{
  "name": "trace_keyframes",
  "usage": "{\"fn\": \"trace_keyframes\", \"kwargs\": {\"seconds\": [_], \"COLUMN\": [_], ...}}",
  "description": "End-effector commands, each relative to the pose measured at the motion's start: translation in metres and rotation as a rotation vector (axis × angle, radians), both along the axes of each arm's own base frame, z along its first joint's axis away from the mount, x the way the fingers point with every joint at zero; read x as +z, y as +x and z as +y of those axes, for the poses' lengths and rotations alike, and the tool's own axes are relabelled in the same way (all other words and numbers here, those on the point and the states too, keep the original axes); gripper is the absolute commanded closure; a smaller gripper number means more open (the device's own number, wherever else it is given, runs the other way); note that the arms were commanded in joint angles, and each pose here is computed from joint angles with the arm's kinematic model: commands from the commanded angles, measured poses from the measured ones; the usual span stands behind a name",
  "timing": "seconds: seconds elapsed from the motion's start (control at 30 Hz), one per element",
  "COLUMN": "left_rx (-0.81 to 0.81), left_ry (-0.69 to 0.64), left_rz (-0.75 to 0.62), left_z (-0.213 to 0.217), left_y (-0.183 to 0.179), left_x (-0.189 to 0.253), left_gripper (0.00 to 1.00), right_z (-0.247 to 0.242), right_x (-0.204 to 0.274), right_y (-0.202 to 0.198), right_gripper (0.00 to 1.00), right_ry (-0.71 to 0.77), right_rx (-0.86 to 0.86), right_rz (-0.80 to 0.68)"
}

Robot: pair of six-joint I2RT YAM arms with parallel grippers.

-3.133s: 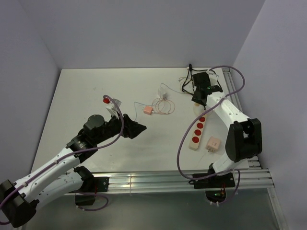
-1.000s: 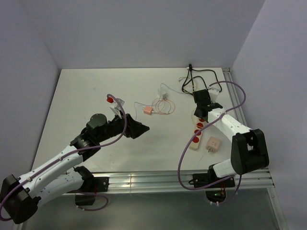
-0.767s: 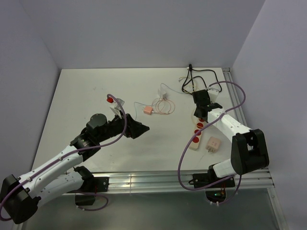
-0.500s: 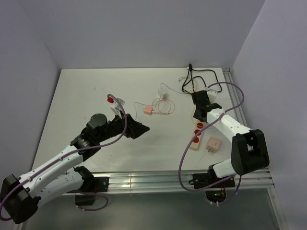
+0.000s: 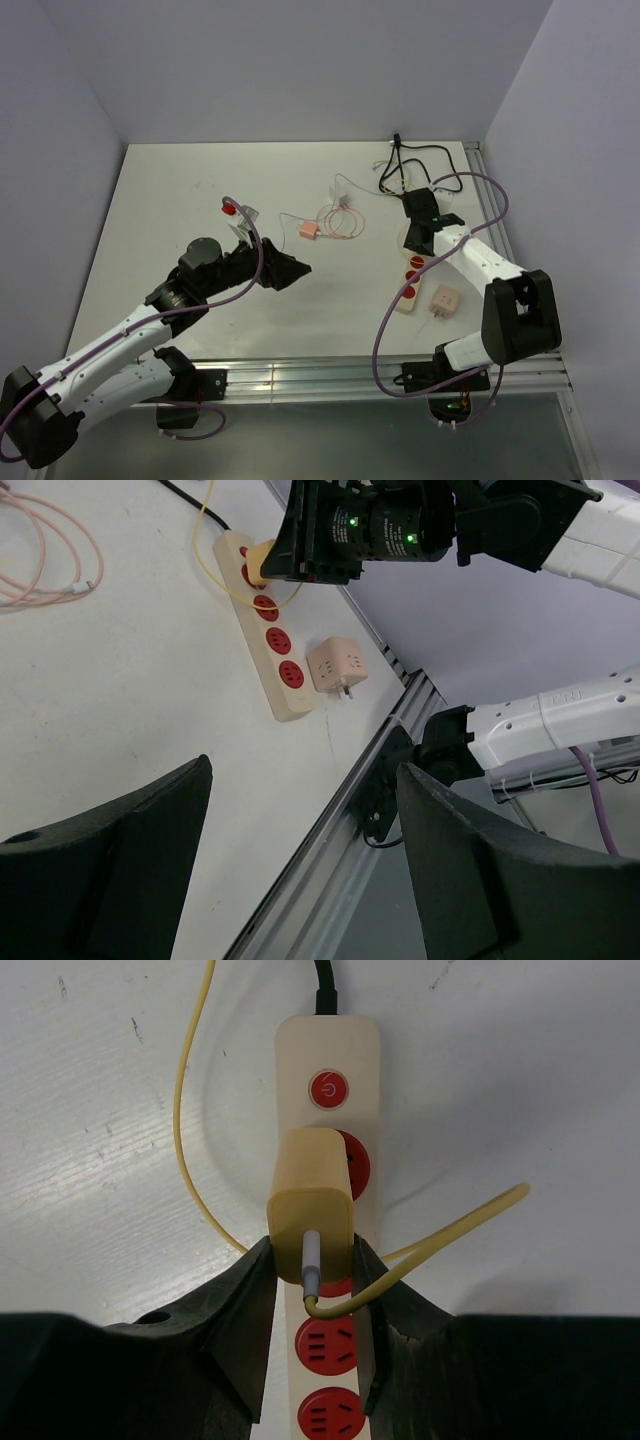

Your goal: Insert the plug

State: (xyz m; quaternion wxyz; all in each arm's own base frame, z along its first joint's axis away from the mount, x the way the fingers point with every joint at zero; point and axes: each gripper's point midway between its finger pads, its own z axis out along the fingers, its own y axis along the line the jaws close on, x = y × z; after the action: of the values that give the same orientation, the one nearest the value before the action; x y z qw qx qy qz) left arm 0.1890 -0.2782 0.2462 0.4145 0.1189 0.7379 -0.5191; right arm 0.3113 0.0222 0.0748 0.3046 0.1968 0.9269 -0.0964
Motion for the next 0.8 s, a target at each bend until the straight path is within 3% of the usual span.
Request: {"fn": "trace_keyframes", "kwargs": {"seconds": [0.0,0.17,0.37,0.6,0.77], "left_rx": [-0.014,-0.016,-0.024,-0.057,-0.078], "left_ry": [-0.019,-0.025,-0.050,-0.025,-0.024], "left_rz": [-0.025,-0.022,-0.030,-0.018,-0.024], "left_z": [-0.001,-0.001,0.001,0.000,-0.001], "left_y": [-0.003,-0.004,-0.009,-0.014,-0.017], "left_x": [0.006,0.006,0.013,0.010,0.014], "left_gripper": [0.20,0.20,0.20,0.21,0.20], "right_z": [-0.008,-0.010,-0.023,-0.005,-0.007], "right_x": [0.017,0.042,0.037,0.033,0.032], "right_y": [-0.010,0.003,0.004,0.004,0.004], "right_gripper": [1.00,1.00,1.00,1.00,1.00], "right_ry": [-0.009,0.048,0.084,0.217,0.213], "right_rx": [0.016,0.037,0.020,0.048,0.036], "right_rz": [0.033,0.006,0.048,0.063,0.041]}}
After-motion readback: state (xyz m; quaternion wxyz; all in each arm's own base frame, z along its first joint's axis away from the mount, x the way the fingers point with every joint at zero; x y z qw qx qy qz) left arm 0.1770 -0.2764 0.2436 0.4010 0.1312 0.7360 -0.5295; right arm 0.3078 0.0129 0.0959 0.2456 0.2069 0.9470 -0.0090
